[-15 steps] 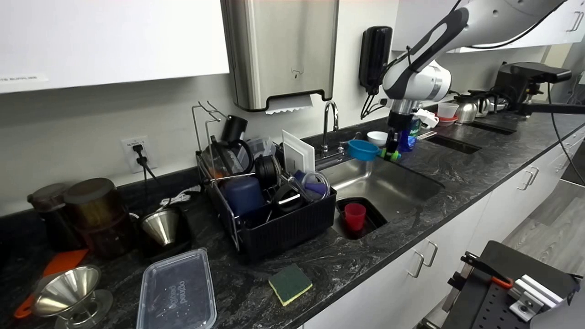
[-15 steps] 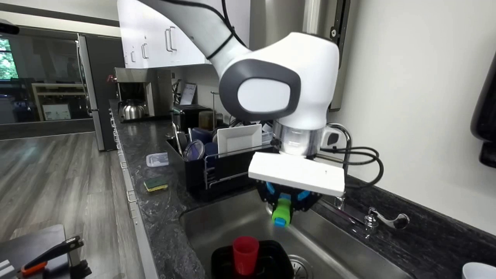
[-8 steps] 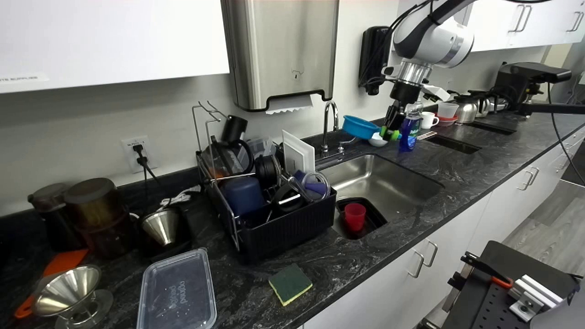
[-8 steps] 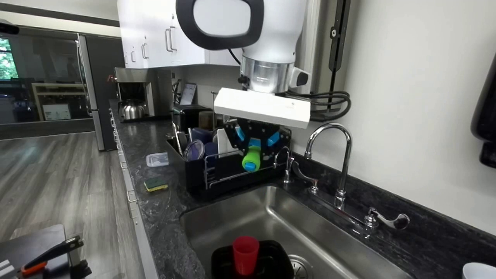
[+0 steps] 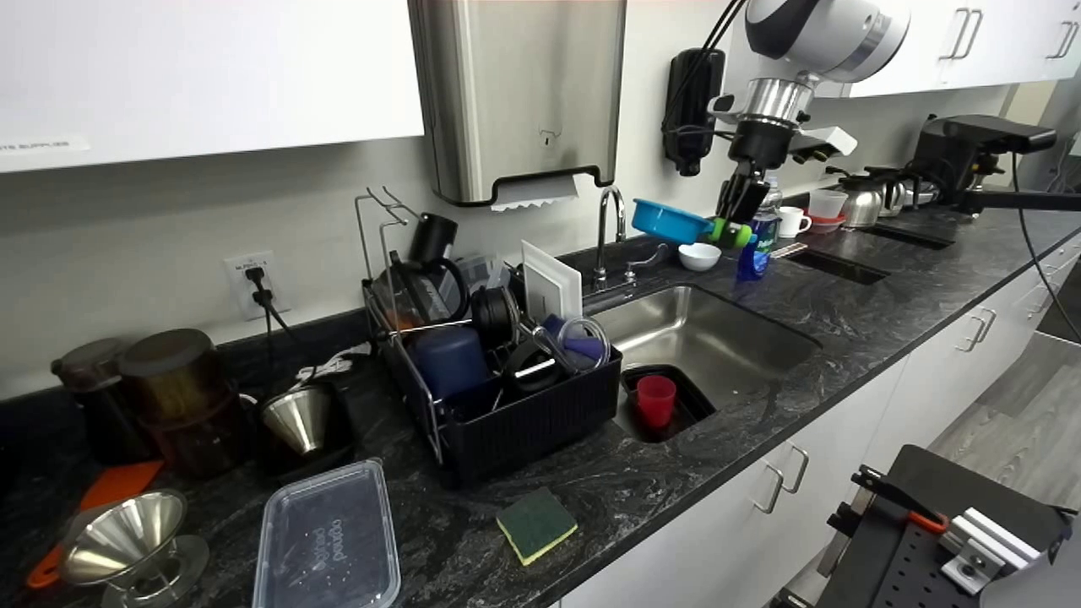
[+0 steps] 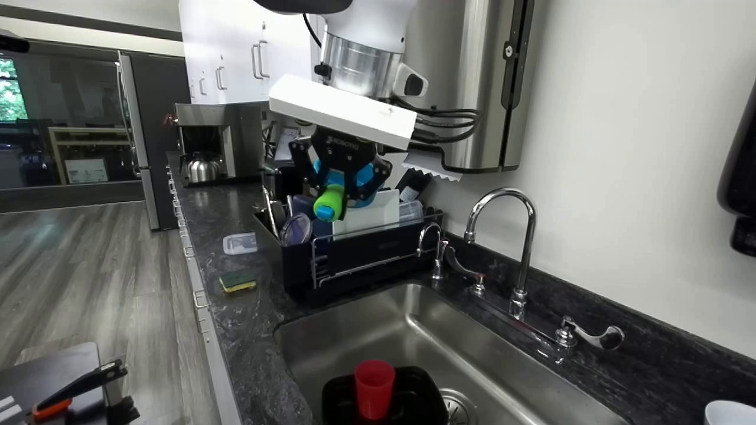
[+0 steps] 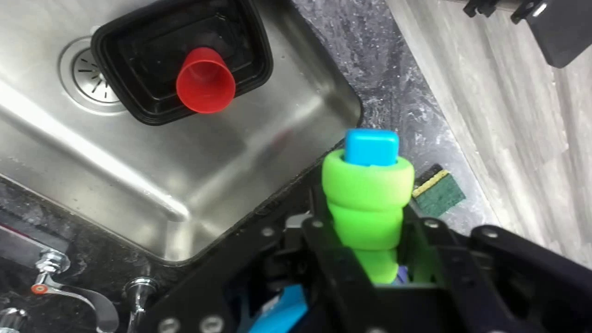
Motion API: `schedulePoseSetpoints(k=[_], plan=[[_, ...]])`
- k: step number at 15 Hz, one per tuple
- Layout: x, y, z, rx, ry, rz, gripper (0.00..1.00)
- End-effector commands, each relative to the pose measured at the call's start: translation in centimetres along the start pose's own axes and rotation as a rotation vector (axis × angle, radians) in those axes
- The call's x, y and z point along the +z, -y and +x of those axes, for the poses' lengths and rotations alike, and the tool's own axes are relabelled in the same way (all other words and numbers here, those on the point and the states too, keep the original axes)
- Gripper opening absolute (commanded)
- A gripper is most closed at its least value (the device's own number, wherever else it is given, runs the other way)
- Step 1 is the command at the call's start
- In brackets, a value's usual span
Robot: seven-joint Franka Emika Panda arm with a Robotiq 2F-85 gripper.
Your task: Take the blue pan out of the sink and put it in the dish rack
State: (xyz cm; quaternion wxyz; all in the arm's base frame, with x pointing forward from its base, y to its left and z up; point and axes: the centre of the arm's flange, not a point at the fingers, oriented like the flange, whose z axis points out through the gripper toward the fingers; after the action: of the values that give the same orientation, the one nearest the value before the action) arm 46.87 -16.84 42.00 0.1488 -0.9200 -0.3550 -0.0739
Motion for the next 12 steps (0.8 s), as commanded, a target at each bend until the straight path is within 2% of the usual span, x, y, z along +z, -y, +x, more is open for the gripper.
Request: schedulePoseSetpoints(k=[1,7,12], plan=[[0.1,2.0,0.9,0.002,0.007,0.069,0.08],[1.5,4.8,3.8,-0.034,0.047,0.192,0.08],[2.3,6.1,6.1,0.047,0.055,0.341,0.08]])
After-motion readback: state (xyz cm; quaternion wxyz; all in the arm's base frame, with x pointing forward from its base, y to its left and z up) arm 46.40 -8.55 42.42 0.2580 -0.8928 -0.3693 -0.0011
